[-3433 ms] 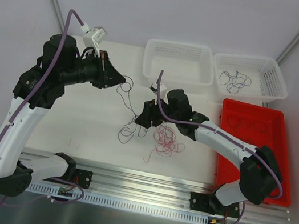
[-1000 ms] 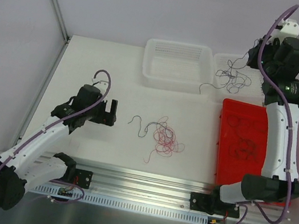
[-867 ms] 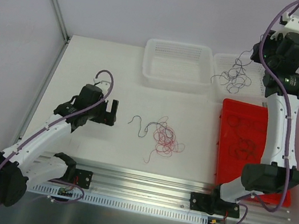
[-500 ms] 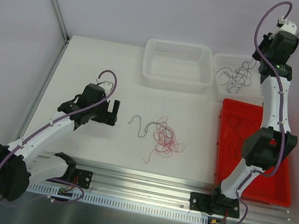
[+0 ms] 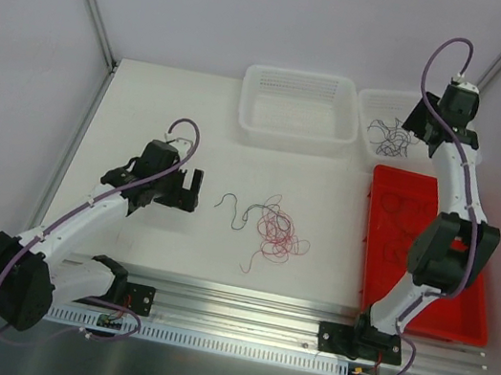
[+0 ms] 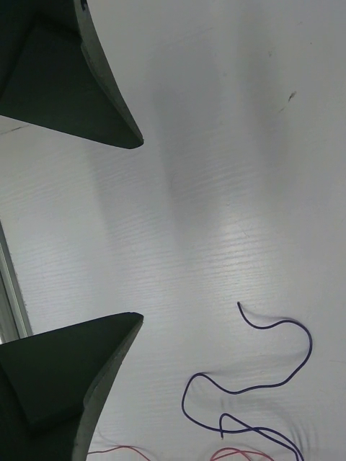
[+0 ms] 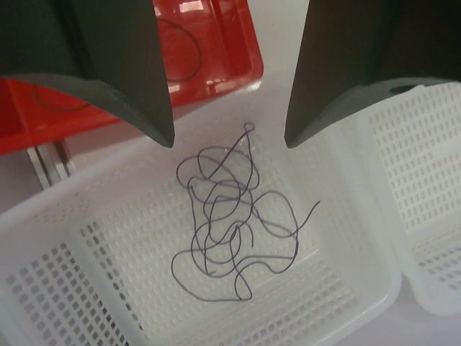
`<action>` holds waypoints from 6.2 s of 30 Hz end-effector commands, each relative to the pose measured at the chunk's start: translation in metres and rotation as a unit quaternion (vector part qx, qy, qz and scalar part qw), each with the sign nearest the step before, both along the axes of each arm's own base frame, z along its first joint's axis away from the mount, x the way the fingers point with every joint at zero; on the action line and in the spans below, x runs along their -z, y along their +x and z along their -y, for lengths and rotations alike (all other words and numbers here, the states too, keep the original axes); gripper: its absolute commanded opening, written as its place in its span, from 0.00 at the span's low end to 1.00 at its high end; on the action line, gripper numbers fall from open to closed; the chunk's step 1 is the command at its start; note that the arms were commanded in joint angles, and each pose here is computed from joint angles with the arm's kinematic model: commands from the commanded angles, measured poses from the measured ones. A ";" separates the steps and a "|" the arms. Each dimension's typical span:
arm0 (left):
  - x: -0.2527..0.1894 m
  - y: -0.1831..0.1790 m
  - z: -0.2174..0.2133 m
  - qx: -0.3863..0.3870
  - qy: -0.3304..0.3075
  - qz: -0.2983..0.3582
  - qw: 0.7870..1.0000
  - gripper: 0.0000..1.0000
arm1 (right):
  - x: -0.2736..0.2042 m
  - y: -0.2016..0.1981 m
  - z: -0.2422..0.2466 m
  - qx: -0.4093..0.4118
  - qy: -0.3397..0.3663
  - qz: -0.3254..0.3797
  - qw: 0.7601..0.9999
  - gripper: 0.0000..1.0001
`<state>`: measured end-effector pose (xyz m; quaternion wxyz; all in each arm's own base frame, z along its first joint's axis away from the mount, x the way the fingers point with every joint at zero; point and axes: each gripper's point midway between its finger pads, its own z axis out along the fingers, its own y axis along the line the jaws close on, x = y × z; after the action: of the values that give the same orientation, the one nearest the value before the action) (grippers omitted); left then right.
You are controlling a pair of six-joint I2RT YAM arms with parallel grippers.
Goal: Untangle the cables
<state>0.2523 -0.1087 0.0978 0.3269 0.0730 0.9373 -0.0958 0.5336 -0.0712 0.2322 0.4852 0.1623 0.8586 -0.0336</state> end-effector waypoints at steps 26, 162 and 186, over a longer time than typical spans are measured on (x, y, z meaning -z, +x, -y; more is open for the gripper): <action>-0.011 -0.013 0.079 0.061 -0.128 -0.072 0.987 0.99 | 0.137 -0.287 -0.294 -0.319 0.130 -0.198 0.918 0.66; -0.253 0.005 -0.113 -0.236 -0.082 0.251 0.935 0.06 | 0.123 -0.248 -0.363 -0.601 -0.089 -0.221 0.763 0.64; -0.257 -0.001 -0.154 -0.309 0.002 0.268 0.912 0.04 | 0.166 -0.229 -0.343 -0.545 -0.136 -0.271 0.782 0.01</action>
<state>0.2557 0.0230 0.3387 0.5565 -0.1792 0.8110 -0.0196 0.2906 0.2855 0.0241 0.1385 -0.4437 0.8812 0.0862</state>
